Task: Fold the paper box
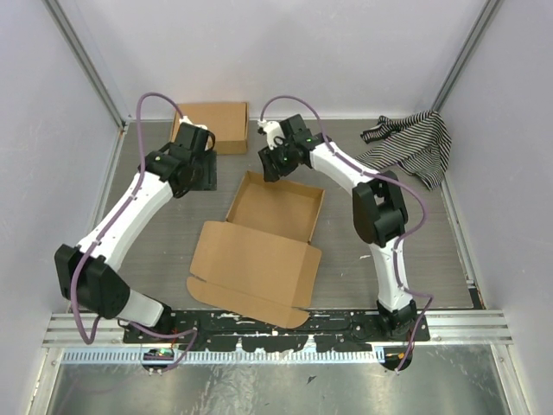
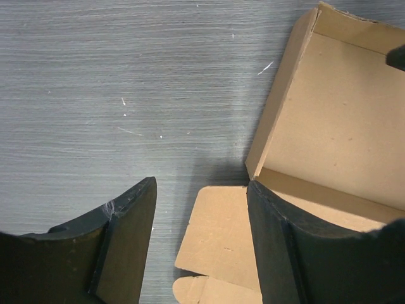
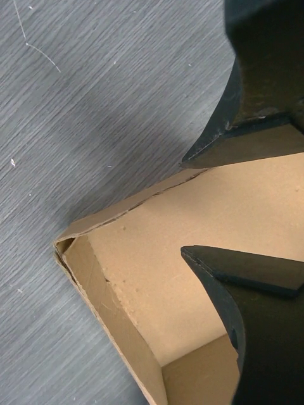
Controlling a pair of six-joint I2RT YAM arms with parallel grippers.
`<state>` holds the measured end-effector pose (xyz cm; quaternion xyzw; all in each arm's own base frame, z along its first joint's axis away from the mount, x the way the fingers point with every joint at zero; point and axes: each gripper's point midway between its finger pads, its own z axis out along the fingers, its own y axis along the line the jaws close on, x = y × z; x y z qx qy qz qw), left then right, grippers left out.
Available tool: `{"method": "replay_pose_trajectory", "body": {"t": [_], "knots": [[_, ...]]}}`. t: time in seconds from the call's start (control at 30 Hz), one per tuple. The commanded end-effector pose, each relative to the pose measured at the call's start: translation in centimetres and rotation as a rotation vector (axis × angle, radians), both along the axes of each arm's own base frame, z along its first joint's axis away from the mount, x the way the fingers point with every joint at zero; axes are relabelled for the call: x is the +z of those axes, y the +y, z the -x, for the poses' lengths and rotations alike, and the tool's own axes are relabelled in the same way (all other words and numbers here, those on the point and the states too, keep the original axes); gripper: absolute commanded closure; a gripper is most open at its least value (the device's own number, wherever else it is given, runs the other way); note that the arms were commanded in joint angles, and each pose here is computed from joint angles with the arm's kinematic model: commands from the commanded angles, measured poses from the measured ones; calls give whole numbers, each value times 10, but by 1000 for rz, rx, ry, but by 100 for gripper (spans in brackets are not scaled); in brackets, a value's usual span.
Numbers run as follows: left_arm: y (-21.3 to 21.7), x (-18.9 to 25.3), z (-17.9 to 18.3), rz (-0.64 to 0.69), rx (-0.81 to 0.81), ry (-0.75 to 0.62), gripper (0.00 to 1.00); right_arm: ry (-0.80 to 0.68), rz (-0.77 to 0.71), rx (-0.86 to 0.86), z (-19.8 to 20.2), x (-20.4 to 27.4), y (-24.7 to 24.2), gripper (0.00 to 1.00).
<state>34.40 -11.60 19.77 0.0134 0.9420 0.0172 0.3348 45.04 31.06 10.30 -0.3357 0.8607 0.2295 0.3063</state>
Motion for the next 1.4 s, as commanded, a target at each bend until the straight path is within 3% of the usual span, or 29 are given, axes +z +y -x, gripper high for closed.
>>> {"method": "replay_pose_trajectory", "body": {"t": [0.0,0.17,0.4,0.57,0.73,0.83,1.0,1.03,1.13,1.17,1.23,1.37], "knots": [[2,10,8,45,16,-46,34,-87,26,19,-17,8,14,42],[9,8,20,37,21,-42,34,-67,60,-27,-29,-13,17,46],[10,8,25,33,-3,-45,34,-35,199,-223,-24,-34,-22,74],[6,14,26,54,-37,-59,34,13,343,-412,18,-33,-84,89],[-6,24,26,124,-50,-66,34,217,453,-683,113,-29,-152,89],[-14,30,29,176,-49,-51,34,408,262,-726,181,-7,-134,81],[-28,33,41,270,-79,-22,34,382,-243,-513,243,119,-79,48],[-29,32,44,284,-82,-18,34,347,-263,-500,248,137,-84,40],[-30,25,52,300,-89,4,34,162,-228,-509,243,173,-113,33],[-29,32,57,314,-93,-19,34,93,-209,-508,235,177,-118,27],[-28,31,62,325,-91,-18,34,-12,-174,-456,210,168,-112,1],[-26,30,68,331,-84,-15,34,-45,-172,-264,165,135,-61,0]]}}
